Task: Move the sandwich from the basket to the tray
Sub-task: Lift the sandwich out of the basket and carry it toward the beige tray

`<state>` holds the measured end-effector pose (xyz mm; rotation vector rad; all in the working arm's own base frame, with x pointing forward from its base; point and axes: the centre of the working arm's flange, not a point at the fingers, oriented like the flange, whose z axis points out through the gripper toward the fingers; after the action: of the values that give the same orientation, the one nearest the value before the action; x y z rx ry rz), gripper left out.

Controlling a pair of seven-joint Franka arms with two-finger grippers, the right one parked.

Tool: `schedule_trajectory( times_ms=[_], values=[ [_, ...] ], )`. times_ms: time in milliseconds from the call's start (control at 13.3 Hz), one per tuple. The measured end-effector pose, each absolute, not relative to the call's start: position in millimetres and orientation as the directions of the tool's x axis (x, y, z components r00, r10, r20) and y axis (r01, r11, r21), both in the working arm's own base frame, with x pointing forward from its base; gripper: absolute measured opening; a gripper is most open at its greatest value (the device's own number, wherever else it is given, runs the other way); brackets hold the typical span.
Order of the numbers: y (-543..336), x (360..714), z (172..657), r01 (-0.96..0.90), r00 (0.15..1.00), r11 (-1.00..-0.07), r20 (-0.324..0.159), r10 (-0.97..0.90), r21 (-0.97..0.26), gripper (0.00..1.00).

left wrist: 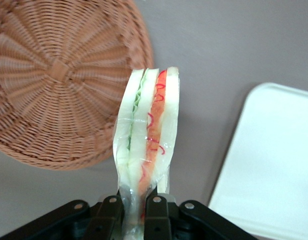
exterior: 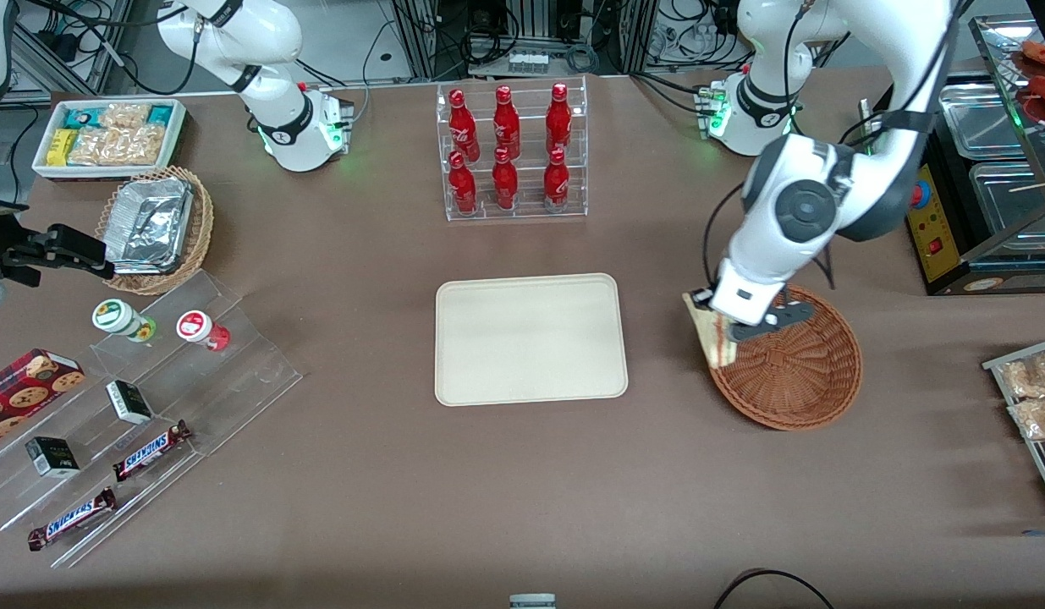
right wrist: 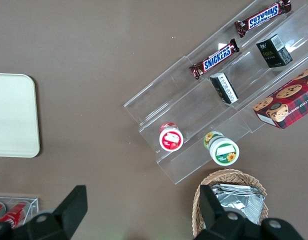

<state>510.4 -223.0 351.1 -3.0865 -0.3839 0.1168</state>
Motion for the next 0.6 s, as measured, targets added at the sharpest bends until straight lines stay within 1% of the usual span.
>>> schedule_trajectory(
  times_ms=[225,600],
  values=[
    [-272,499,353,0.158,0.984,-0.987,-0.078,0.158,-0.007,0.15],
    [-348,498,357,0.015,0.996,-0.999,-0.088,0.011,0.047,0.15]
  ],
)
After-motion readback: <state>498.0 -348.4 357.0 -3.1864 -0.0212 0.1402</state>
